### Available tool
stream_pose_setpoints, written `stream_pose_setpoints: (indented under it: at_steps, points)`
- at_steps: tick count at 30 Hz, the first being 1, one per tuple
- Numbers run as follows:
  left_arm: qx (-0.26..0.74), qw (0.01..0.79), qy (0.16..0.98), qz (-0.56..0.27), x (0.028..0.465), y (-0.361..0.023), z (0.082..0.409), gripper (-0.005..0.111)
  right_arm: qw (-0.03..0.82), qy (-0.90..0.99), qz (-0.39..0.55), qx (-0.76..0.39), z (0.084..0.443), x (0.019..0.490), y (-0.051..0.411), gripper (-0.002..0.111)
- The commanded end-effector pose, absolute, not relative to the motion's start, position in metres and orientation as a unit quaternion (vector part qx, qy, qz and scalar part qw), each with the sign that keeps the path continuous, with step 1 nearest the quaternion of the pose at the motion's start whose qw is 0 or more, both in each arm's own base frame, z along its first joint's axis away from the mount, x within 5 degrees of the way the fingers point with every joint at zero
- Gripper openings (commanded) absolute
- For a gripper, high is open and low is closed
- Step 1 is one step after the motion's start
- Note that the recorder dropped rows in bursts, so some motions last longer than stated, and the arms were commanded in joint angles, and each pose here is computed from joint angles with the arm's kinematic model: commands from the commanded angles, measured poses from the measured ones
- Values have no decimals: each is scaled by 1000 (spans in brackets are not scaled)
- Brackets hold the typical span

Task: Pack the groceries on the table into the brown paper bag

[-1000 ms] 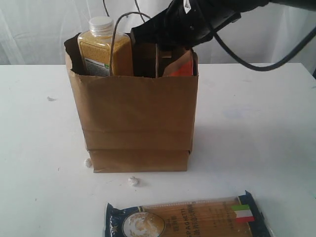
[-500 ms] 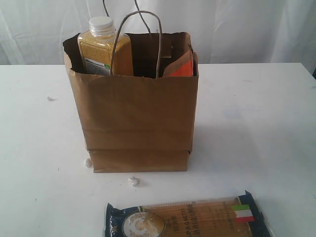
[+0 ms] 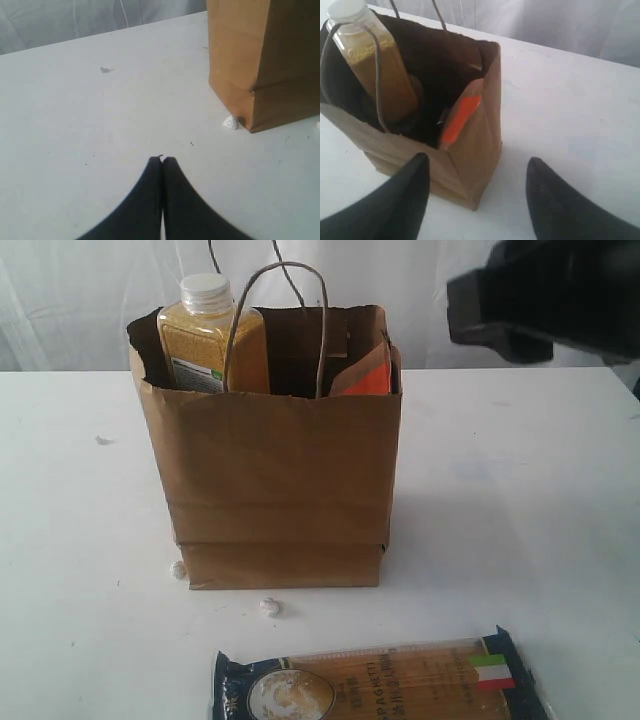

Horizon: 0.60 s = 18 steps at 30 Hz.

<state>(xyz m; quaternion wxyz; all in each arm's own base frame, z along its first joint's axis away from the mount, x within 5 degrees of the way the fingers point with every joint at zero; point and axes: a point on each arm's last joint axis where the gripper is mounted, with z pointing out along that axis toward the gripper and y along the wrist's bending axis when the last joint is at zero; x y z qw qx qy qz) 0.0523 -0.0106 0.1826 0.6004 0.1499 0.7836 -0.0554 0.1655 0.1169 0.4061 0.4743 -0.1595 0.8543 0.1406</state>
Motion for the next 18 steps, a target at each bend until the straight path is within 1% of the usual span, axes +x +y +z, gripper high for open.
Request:
stream_pose_setpoints:
  at_steps: [1, 5, 11, 18]
  points:
    - [151, 602, 782, -51, 52, -10, 182, 0, 469, 854, 171, -148, 386, 151, 108, 54]
    - [151, 602, 782, -51, 52, -10, 182, 0, 463, 850, 201, -148, 362, 138, 103, 54]
    - [151, 602, 782, -51, 52, -10, 182, 0, 462, 830, 261, -174, 336, 116, 105, 54]
    - [151, 602, 782, -51, 52, -10, 182, 0, 415, 839, 272, -225, 301, 109, 123, 54]
